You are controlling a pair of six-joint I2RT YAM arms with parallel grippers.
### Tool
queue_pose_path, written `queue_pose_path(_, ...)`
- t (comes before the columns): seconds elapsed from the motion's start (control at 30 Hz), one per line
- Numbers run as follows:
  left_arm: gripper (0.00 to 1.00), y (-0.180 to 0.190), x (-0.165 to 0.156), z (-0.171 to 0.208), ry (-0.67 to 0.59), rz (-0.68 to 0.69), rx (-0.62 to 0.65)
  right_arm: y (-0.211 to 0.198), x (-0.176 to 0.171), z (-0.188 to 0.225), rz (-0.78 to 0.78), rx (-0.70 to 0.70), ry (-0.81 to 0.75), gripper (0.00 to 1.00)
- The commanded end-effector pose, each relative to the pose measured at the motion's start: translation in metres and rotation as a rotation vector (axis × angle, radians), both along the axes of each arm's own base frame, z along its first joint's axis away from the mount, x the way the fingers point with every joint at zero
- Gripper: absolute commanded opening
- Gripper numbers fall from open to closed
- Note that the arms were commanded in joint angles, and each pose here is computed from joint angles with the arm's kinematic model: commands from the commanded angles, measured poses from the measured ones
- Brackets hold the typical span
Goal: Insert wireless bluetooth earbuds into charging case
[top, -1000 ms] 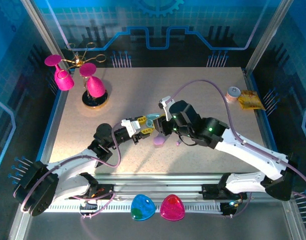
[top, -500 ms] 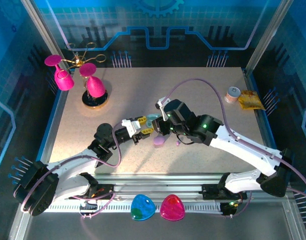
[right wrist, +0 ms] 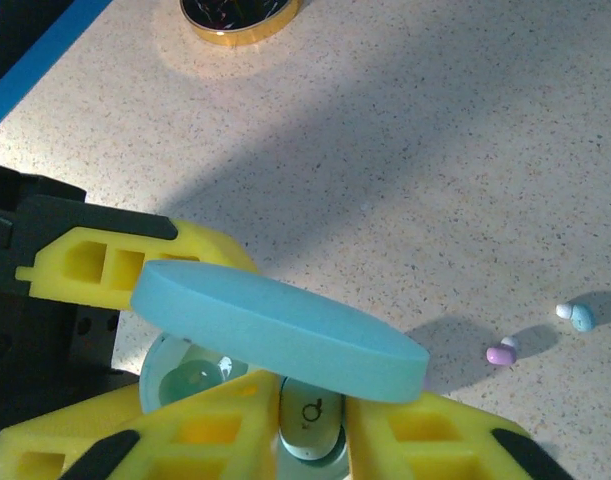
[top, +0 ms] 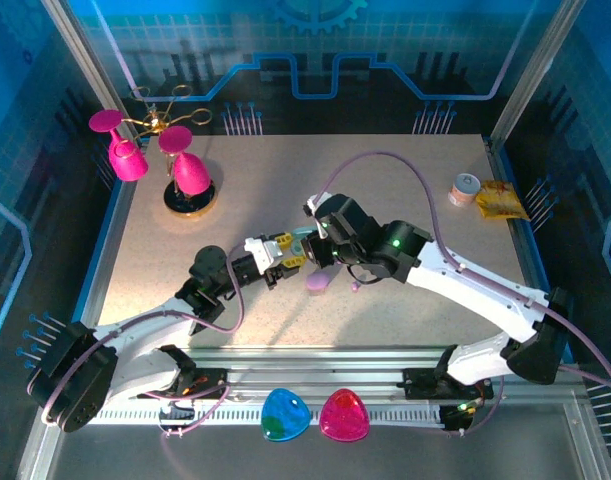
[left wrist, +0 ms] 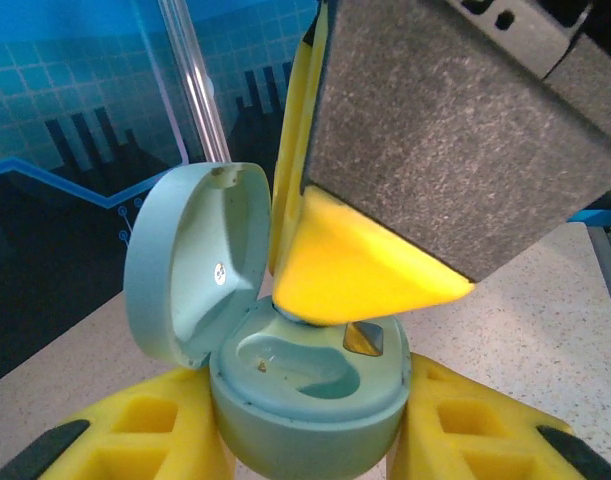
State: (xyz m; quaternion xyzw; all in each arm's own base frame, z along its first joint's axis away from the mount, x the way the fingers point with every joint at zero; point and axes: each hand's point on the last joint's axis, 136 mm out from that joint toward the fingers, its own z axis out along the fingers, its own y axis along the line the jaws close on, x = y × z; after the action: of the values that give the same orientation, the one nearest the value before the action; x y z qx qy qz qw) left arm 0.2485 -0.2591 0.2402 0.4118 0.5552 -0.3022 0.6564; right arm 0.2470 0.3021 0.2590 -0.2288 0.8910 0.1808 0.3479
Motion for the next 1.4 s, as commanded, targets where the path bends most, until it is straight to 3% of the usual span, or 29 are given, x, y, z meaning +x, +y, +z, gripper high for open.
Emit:
queue_pose_path(0.0,0.2,-0.004,-0.004,0.029,-0.092,-0.023,-0.031,0.0,-0.002,0.0,-0.001,-0.03,0.007,0.16)
queue_pose_path(0.6,0.2,-0.006,0.004,0.008,-0.048,-0.011,0.014,-0.003,0.001,0.038,-0.007,0.067,-0.099,0.12)
queue_pose_path(1.37,0.2,-0.008,0.006,0.016,-0.002,-0.013,-0.021,0.036,-0.004,0.024,0.093,0.153,-0.015,0.13)
